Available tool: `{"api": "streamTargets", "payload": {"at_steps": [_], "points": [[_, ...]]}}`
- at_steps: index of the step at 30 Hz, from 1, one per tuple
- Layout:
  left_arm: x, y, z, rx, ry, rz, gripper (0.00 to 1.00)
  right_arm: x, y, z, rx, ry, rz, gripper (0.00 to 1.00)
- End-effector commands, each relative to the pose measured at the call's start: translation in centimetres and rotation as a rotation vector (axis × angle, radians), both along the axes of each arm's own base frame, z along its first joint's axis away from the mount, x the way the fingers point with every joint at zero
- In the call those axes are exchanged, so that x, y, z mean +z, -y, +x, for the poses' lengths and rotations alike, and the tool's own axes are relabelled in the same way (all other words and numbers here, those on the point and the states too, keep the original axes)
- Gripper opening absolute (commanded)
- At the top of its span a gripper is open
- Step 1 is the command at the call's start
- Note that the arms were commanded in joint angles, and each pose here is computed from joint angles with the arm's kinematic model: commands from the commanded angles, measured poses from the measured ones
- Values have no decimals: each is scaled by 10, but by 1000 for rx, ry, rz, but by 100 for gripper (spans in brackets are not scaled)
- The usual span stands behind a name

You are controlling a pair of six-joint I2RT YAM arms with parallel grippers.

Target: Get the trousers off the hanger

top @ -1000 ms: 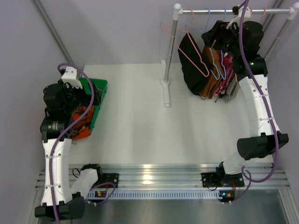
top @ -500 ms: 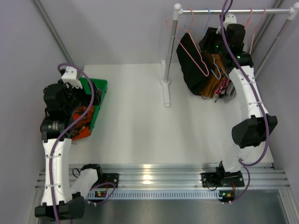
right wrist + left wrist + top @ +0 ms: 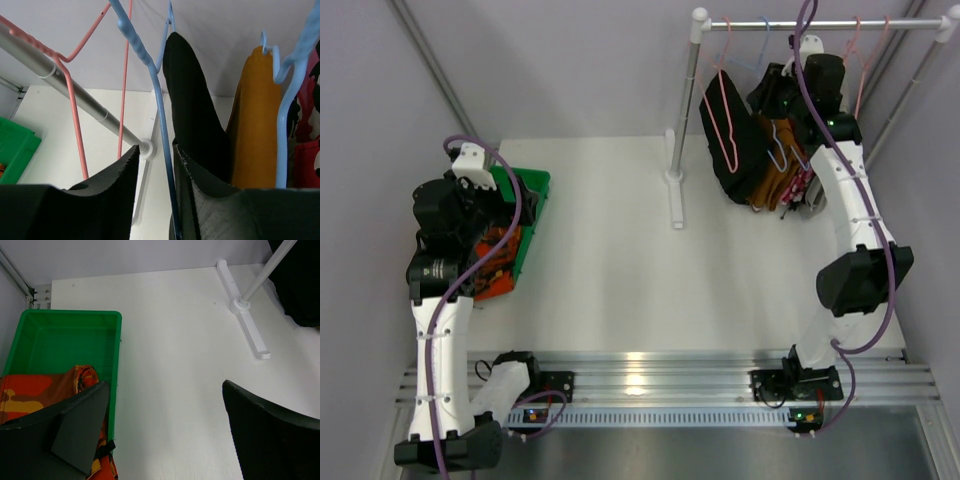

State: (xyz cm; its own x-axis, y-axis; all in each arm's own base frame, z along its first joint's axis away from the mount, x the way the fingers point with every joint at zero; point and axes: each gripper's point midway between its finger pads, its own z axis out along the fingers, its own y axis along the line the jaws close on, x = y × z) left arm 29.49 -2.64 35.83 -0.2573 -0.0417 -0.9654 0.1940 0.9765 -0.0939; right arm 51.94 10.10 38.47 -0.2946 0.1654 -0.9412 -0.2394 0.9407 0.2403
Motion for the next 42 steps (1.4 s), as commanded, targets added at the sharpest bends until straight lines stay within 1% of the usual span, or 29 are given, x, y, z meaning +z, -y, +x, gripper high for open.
{"api": "streamTargets", "payload": {"at_steps": [1, 7, 10, 13, 16, 17, 19, 23, 26, 27, 29, 31, 32, 35, 38, 42], "points": [[14, 2, 1, -13, 47, 8, 99, -2, -1, 2, 31, -13, 49, 32], [11, 3, 1, -15, 37, 8, 99, -8, 1, 7, 11, -46, 52, 31], [9, 3, 1, -19, 33, 2, 99, -10, 0, 6, 19, -54, 55, 28], [7, 3, 1, -19, 28, 2, 99, -12, -8, 2, 56, -70, 82, 22], [7, 3, 1, -19, 26, 1, 99, -7, -14, -2, 85, -69, 109, 10], [7, 3, 1, -19, 28, 2, 99, -5, -15, -4, 89, -67, 113, 5], [7, 3, 1, -19, 30, 3, 99, 5, -18, -8, 110, -52, 138, 0], [7, 4, -1, -18, 28, 0, 99, 33, -17, -16, 153, -8, 232, 0], [9, 4, -3, -17, 31, -4, 99, 60, -19, -25, 201, 26, 337, 0], [11, 4, -3, -15, 34, -5, 99, 74, -17, -27, 209, 59, 371, 0], [11, 4, -4, -14, 34, -9, 99, 89, -18, -32, 236, 97, 397, 0], [13, 4, -5, -12, 38, -11, 99, 106, -21, -40, 260, 138, 413, 0], [13, 4, -6, -9, 35, -11, 99, 111, -5, -38, 230, 150, 420, 0], [16, 3, -8, -5, 42, -7, 99, 124, -4, -48, 241, 179, 422, 0], [18, 3, -9, -3, 42, -10, 99, 142, -7, -68, 271, 211, 424, 0], [22, 3, -9, 1, 50, -14, 99, 154, -10, -92, 295, 227, 414, 0]]}}
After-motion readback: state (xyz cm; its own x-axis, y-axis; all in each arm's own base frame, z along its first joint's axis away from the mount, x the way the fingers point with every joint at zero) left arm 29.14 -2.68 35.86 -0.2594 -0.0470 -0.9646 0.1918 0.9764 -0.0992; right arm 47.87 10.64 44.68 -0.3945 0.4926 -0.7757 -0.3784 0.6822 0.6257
